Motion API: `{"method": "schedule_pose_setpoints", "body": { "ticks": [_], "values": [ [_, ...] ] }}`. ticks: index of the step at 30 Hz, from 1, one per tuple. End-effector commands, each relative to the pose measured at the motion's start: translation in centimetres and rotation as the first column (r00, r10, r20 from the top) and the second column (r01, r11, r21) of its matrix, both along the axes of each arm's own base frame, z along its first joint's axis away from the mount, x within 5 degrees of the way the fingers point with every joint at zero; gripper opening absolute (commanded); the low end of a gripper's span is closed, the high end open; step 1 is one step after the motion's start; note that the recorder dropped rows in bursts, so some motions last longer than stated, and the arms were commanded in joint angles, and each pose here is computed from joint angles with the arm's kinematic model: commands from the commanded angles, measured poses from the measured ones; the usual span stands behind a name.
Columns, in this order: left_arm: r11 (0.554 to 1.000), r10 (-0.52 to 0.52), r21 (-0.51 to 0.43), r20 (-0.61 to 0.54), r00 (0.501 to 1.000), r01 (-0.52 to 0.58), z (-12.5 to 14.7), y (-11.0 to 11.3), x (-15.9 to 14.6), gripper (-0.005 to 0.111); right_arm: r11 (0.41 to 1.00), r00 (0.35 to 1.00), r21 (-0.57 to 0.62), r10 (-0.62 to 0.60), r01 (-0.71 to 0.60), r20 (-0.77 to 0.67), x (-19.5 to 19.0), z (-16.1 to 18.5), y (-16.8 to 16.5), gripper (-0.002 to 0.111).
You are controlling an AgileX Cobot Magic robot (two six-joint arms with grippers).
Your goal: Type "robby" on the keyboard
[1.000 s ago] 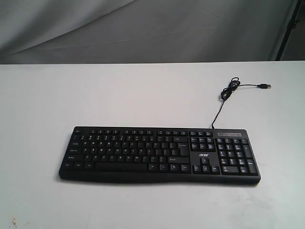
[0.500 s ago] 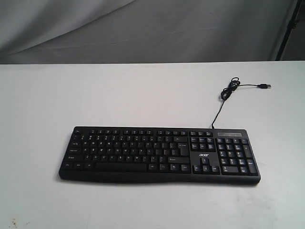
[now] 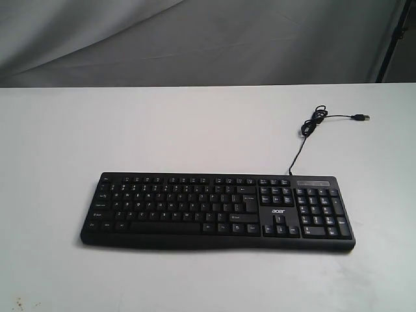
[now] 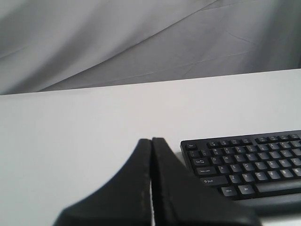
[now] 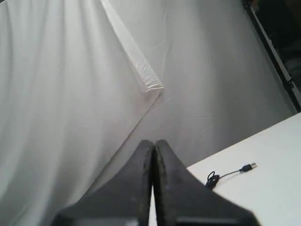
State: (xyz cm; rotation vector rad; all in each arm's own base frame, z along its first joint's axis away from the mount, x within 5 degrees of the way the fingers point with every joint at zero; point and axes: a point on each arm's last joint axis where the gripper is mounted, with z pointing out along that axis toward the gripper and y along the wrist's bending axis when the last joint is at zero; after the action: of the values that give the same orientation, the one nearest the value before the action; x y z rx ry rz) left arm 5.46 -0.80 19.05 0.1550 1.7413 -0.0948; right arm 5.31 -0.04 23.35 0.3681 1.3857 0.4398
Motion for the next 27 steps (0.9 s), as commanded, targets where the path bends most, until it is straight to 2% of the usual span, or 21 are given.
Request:
{"method": "schedule_pose_setpoints", "body": {
  "ticks": [1,2,4,5,6,8,12,14,17,19,27],
  "values": [
    [1.0,-0.006,0.001,0.005,1.0,0.006,-0.1,0.0,0.0,0.0,0.974,1.0,0.225,-0.009,0.016,-0.03,0.3,-1.7,-0.4,0.0],
    [1.0,-0.006,0.001,0.005,1.0,0.006,-0.1,0.0,0.0,0.0,0.976,0.999,0.217,0.004,0.004,-0.036,0.3,-1.8,-0.2,0.0],
    [1.0,-0.006,0.001,0.005,1.0,0.006,-0.1,0.0,0.0,0.0,0.994,0.998,0.11,0.018,-0.012,-0.055,0.3,-1.9,0.0,0.0],
    [1.0,-0.006,0.001,0.005,1.0,0.006,-0.1,0.0,0.0,0.0,0.999,0.997,-0.027,0.024,-0.026,-0.079,0.3,-2.2,0.3,0.0],
    [1.0,-0.006,0.001,0.005,1.0,0.006,-0.1,0.0,0.0,0.0,0.995,0.994,-0.094,0.034,-0.044,-0.105,0.3,-2.4,0.5,0.0],
    [1.0,-0.006,0.001,0.005,1.0,0.006,-0.1,0.0,0.0,0.0,0.936,0.98,-0.337,0.032,-0.098,-0.197,0.3,-3.3,0.8,0.0],
    [1.0,-0.006,0.001,0.005,1.0,0.006,-0.1,0.0,0.0,0.0,0.84,0.961,-0.524,-0.015,-0.137,-0.275,0.2,-4.2,0.6,0.0],
    [1.0,-0.006,0.001,0.005,1.0,0.006,-0.1,0.0,0.0,0.0,0.852,0.96,-0.505,-0.009,-0.139,-0.279,0.2,-4.2,0.7,0.0],
    [1.0,-0.006,0.001,0.005,1.0,0.006,-0.1,0.0,0.0,0.0,0.94,0.967,-0.319,0.04,-0.122,-0.252,0.2,-3.9,0.9,0.0],
    [1.0,-0.006,0.001,0.005,1.0,0.006,-0.1,0.0,0.0,0.0,0.967,0.969,-0.226,0.059,-0.115,-0.24,0.3,-3.7,0.9,0.0],
    [1.0,-0.006,0.001,0.005,1.0,0.006,-0.1,0.0,0.0,0.0,0.981,0.968,-0.159,0.069,-0.109,-0.24,0.3,-3.7,0.9,0.0]
  ]
}}
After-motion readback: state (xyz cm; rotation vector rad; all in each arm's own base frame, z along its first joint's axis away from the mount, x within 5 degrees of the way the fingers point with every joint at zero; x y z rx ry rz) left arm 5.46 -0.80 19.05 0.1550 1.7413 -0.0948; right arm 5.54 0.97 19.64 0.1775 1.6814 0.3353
